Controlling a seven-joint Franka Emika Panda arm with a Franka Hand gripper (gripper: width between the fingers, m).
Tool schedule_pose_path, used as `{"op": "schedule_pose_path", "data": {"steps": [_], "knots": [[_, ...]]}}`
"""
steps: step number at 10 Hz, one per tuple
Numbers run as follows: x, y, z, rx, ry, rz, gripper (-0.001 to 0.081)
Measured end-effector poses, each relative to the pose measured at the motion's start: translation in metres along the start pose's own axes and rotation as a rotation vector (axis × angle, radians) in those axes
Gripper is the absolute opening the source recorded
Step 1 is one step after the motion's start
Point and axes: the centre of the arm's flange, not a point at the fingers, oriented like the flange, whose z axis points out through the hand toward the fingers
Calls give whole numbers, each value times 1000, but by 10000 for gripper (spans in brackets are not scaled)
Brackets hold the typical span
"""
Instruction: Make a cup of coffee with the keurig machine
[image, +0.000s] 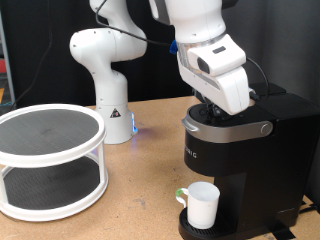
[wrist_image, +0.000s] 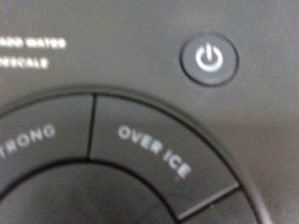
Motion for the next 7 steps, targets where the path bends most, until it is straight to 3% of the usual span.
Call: {"op": "schedule_pose_path", "data": {"steps": [3, 7], "knots": [[-1, -6, -5, 34, 50, -26, 7], [-6, -14, -32, 49, 76, -25, 7]]}}
